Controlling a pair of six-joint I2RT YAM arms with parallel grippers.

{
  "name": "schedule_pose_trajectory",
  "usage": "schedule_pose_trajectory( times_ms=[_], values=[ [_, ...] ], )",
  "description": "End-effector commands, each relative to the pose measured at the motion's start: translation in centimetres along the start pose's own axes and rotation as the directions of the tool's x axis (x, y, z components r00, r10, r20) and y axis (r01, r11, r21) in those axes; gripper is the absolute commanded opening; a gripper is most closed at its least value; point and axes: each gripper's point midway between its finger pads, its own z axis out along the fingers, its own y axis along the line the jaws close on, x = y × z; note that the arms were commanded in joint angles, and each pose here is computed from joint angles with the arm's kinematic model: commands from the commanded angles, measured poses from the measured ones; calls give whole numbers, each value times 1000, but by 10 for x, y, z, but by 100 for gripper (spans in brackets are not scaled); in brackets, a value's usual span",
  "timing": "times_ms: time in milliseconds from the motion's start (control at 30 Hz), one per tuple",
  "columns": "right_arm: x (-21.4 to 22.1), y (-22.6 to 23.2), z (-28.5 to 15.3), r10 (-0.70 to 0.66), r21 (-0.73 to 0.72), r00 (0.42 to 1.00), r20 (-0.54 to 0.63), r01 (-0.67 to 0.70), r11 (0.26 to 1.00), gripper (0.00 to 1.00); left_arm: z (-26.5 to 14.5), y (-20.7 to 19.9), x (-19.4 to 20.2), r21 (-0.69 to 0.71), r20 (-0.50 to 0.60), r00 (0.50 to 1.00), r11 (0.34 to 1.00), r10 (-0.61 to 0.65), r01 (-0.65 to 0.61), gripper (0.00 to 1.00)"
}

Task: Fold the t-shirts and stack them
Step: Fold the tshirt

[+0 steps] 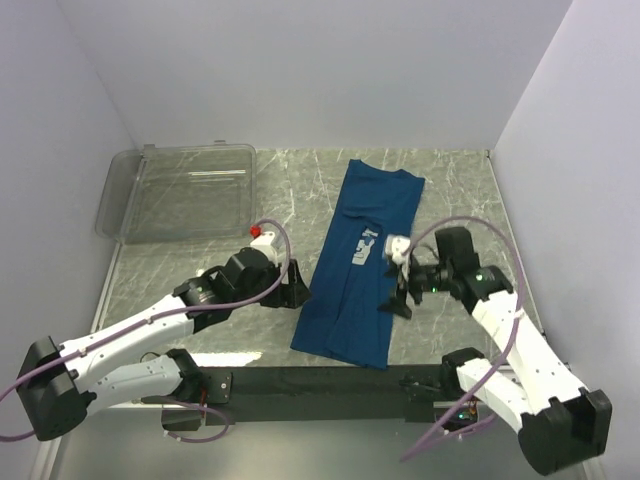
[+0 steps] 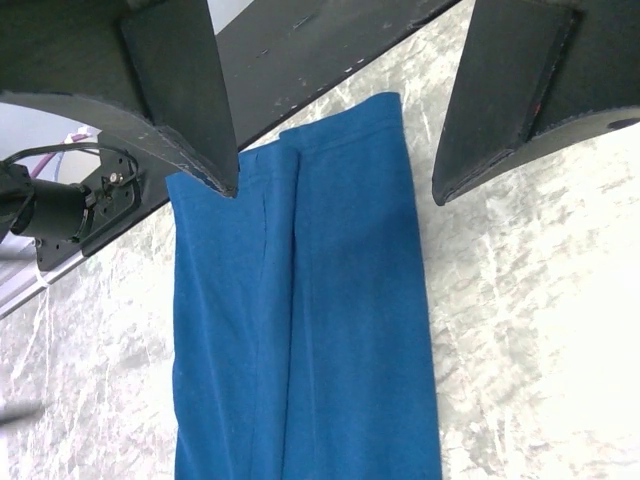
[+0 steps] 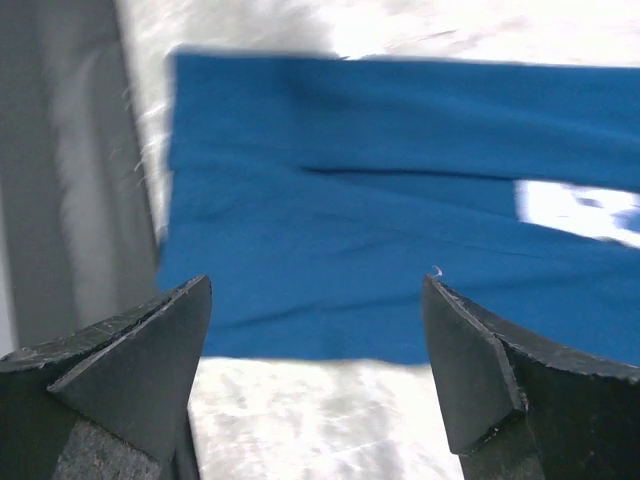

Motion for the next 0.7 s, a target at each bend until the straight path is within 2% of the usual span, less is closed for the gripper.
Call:
schedule_pose_trajectory(
  times_ms=[0, 67, 200, 300, 533, 667],
  values=[
    [11, 29, 20, -110, -156, 994, 14, 111, 982, 91, -6, 6, -4, -15, 35, 999, 1000, 26, -26, 85],
    [24, 41, 23, -111, -192, 993, -38, 102, 976, 92, -7, 11, 3, -35, 17, 1000, 999, -23, 24, 85],
    [31, 49, 26, -221, -172, 972, -80, 205, 964, 94, -8, 15, 17, -21, 0, 994, 994, -107, 107, 86],
    [36, 54, 32, -239, -185, 964, -120, 215, 959, 94, -12, 21, 20, -36, 12, 990, 989, -142, 143, 97],
    [55, 82, 37, -315, -303, 932, -177, 253, 919, 94, -19, 24, 18, -48, 34, 990, 990, -134, 136, 97],
    [59, 88, 39, -321, -308, 930, -180, 256, 916, 94, -23, 8, 13, 43, 41, 995, 995, -95, 93, 96]
  ],
)
